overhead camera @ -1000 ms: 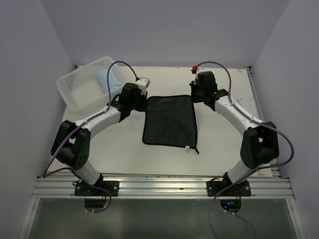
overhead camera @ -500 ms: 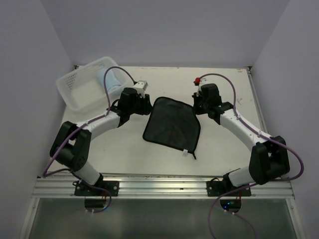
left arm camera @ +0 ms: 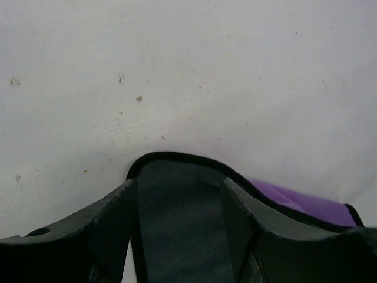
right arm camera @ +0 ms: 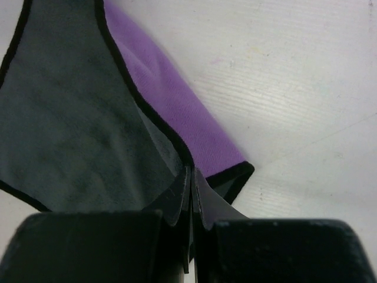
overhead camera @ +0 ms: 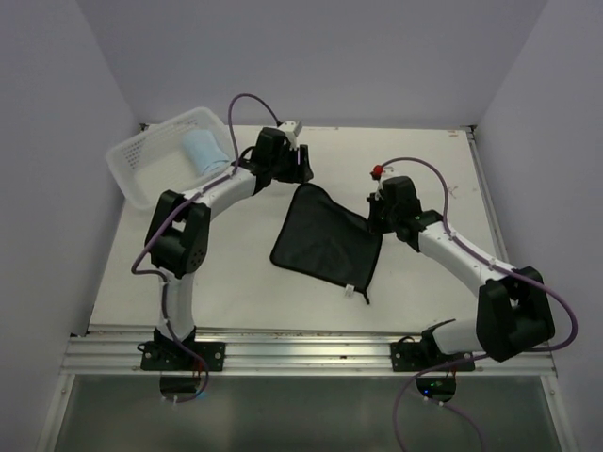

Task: Roll the towels
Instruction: Fold the towel

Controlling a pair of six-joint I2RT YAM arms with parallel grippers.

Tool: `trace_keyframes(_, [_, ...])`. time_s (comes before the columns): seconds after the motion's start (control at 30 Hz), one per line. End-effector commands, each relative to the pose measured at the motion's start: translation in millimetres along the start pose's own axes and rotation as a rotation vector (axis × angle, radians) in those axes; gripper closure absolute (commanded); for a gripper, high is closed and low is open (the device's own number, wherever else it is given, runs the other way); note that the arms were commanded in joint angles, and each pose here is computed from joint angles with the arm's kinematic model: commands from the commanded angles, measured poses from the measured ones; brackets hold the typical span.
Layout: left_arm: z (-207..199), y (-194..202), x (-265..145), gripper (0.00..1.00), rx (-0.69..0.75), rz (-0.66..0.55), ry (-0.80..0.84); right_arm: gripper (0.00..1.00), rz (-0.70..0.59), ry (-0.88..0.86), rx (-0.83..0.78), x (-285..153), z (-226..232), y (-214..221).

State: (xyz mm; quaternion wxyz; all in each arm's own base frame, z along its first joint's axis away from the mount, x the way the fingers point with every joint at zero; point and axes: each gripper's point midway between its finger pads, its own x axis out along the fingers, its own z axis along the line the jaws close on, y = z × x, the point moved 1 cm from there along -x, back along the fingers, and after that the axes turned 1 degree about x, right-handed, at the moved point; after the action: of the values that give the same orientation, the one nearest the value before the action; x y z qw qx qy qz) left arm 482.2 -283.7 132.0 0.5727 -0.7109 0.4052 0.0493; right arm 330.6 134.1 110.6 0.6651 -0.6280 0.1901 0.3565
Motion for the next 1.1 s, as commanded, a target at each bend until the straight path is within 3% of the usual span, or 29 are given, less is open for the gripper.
trace_keyframes(0.0, [4,14,-1,0.37,-0.056,0.074,-0.005,1.0,-0.077,-0.075,0.013,-12,15,-12])
trace_keyframes(0.33, [14,14,-52,0.37,-0.094,0.04,-0.052,1.0,-0.072,-0.13,-0.004,-43,36,7])
trace_keyframes(0.4, [12,23,-71,0.37,-0.114,0.032,-0.058,1.0,-0.073,-0.134,-0.004,-51,38,11])
trace_keyframes(0.43, [18,50,-77,0.37,-0.136,0.076,-0.069,1.0,-0.071,-0.139,-0.003,-53,38,13])
trace_keyframes(0.47, [9,40,-93,0.37,-0.151,0.018,-0.043,1.0,-0.07,-0.144,-0.007,-56,39,16])
trace_keyframes(0.73, [-8,129,-138,0.57,-0.283,0.021,0.069,1.0,-0.051,-0.17,-0.023,-67,49,26])
trace_keyframes(1.07, [-20,161,-125,0.78,-0.34,0.046,0.101,1.0,-0.005,-0.206,-0.047,-81,63,42])
